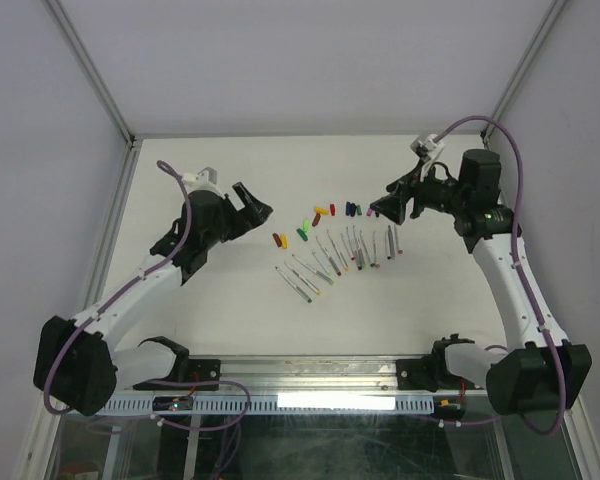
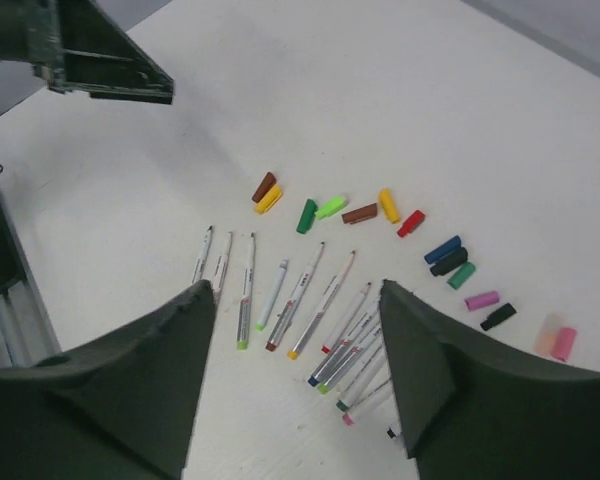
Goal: Open the pen caps
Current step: Reset both arms
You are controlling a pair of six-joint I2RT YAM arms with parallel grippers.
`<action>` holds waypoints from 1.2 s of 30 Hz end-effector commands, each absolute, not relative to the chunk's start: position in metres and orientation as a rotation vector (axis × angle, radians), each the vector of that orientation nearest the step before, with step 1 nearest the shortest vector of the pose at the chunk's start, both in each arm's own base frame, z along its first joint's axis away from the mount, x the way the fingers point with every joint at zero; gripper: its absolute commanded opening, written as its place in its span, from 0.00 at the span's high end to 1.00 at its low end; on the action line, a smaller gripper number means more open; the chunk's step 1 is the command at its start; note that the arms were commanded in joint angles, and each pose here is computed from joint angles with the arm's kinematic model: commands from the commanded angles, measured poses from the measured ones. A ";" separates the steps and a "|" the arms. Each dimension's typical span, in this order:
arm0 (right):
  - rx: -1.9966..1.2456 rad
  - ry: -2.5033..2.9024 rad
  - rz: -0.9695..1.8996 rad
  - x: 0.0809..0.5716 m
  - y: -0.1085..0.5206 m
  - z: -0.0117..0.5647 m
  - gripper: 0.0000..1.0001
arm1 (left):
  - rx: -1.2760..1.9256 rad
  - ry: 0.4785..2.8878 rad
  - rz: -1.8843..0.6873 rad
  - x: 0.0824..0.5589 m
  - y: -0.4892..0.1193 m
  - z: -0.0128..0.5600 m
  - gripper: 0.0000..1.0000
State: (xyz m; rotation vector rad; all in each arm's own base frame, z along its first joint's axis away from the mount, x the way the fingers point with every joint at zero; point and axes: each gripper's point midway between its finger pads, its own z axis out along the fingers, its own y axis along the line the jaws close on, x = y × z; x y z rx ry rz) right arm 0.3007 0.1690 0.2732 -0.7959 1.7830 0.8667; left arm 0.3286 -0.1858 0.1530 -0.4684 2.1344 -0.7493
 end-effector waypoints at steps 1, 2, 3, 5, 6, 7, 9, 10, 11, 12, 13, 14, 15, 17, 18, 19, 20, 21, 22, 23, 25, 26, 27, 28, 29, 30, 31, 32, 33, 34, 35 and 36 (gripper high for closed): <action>-0.752 1.668 0.687 0.316 0.137 0.322 0.22 | -0.126 1.848 -0.806 0.330 -0.195 0.267 0.01; -0.715 1.665 0.679 0.323 0.130 0.330 0.13 | -0.079 1.794 -0.815 0.326 -0.195 0.290 0.01; -0.677 1.661 0.682 0.328 0.121 0.339 0.04 | -0.038 1.738 -0.820 0.324 -0.195 0.313 0.01; -0.655 1.630 0.732 0.332 0.111 0.364 0.02 | 0.024 1.647 -0.830 0.316 -0.194 0.354 0.01; -0.642 1.621 0.758 0.333 0.105 0.376 0.02 | 0.042 1.607 -0.830 0.313 -0.192 0.374 0.01; -0.630 1.610 0.769 0.334 0.100 0.389 0.02 | 0.054 1.573 -0.829 0.309 -0.190 0.393 0.01; -0.585 1.595 0.748 0.339 0.090 0.416 0.02 | 0.081 1.495 -0.826 0.299 -0.185 0.434 0.01; -0.554 1.591 0.723 0.341 0.085 0.428 0.02 | 0.090 1.478 -0.822 0.296 -0.184 0.443 0.01; -0.523 1.583 0.686 0.343 0.081 0.440 0.02 | 0.094 1.445 -0.823 0.290 -0.181 0.462 0.01; -0.503 1.571 0.659 0.342 0.078 0.451 0.02 | 0.093 1.424 -0.819 0.286 -0.178 0.474 0.01; -0.504 1.553 0.644 0.339 0.078 0.461 0.02 | 0.089 1.407 -0.818 0.282 -0.175 0.483 0.01; -0.523 1.529 0.633 0.333 0.080 0.472 0.02 | 0.090 1.394 -0.817 0.279 -0.173 0.491 0.01; -0.544 1.510 0.631 0.327 0.082 0.480 0.02 | 0.091 1.385 -0.816 0.276 -0.171 0.497 0.01; -0.566 1.499 0.649 0.319 0.086 0.488 0.02 | 0.095 1.374 -0.815 0.270 -0.168 0.507 0.01; -0.563 1.496 0.658 0.317 0.088 0.491 0.01 | 0.100 1.368 -0.813 0.267 -0.167 0.511 0.01; -0.553 1.493 0.661 0.315 0.088 0.495 0.02 | 0.105 1.362 -0.811 0.265 -0.166 0.514 0.01; -0.528 1.498 0.663 0.315 0.087 0.497 0.01 | 0.109 1.357 -0.809 0.262 -0.165 0.516 0.01; -0.485 1.503 0.661 0.316 0.085 0.501 0.01 | 0.112 1.355 -0.806 0.260 -0.164 0.518 0.01; -0.445 1.508 0.655 0.316 0.082 0.504 0.02 | 0.114 1.351 -0.805 0.258 -0.163 0.520 0.01; -0.400 1.516 0.647 0.317 0.079 0.507 0.01 | 0.115 1.351 -0.804 0.257 -0.162 0.521 0.01; -0.305 1.529 0.611 0.319 0.070 0.513 0.01 | 0.117 1.351 -0.804 0.254 -0.161 0.522 0.01; -0.277 1.538 0.591 0.318 0.066 0.513 0.01 | 0.119 1.352 -0.805 0.253 -0.161 0.522 0.01; -0.258 1.539 0.569 0.318 0.062 0.515 0.01 | 0.121 1.353 -0.805 0.252 -0.161 0.521 0.01; -0.246 1.542 0.554 0.318 0.060 0.515 0.01 | 0.123 1.355 -0.805 0.251 -0.161 0.520 0.01; -0.243 1.546 0.541 0.319 0.058 0.514 0.01 | 0.124 1.359 -0.803 0.251 -0.161 0.519 0.01; -0.248 1.545 0.533 0.319 0.058 0.514 0.01 | 0.125 1.362 -0.803 0.251 -0.161 0.518 0.01; -0.245 1.544 0.528 0.319 0.057 0.514 0.01 | 0.126 1.365 -0.802 0.251 -0.161 0.518 0.01; -0.247 1.544 0.526 0.320 0.057 0.514 0.01 | 0.129 1.370 -0.802 0.252 -0.162 0.516 0.01; -0.255 1.544 0.522 0.319 0.057 0.512 0.01 | 0.131 1.375 -0.801 0.252 -0.162 0.515 0.01; -0.265 1.544 0.521 0.319 0.058 0.512 0.01 | 0.132 1.378 -0.801 0.252 -0.162 0.514 0.01; -0.275 1.544 0.518 0.319 0.058 0.511 0.01 | 0.135 1.380 -0.802 0.252 -0.163 0.513 0.01; -0.279 1.544 0.514 0.319 0.058 0.510 0.01 | 0.137 1.385 -0.801 0.252 -0.163 0.511 0.01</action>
